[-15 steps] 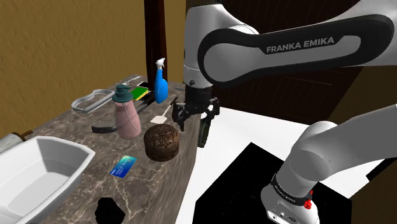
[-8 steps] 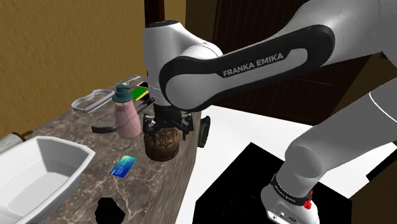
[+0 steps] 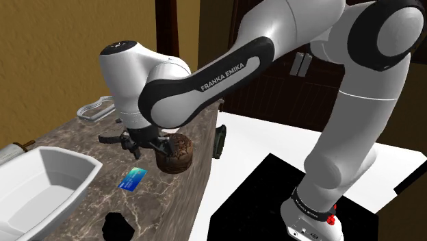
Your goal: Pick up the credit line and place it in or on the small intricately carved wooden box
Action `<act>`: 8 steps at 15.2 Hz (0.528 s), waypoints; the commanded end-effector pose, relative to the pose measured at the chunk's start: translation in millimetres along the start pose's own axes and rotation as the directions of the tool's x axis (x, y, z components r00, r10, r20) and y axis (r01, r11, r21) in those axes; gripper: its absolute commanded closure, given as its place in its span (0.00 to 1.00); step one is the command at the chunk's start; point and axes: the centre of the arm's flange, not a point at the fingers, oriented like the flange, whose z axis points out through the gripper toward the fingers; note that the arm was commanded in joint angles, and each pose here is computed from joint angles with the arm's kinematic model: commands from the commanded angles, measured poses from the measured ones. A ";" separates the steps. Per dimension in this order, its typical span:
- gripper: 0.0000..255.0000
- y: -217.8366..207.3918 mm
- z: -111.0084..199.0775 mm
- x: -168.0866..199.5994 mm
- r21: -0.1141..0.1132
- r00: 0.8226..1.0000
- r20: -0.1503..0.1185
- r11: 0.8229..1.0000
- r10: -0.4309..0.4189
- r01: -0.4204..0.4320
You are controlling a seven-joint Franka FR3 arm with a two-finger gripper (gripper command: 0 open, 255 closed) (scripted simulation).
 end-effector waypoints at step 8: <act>0.00 -58.8 45.2 -1.7 -0.007 0.987 -0.035 0.988 0.155 -0.155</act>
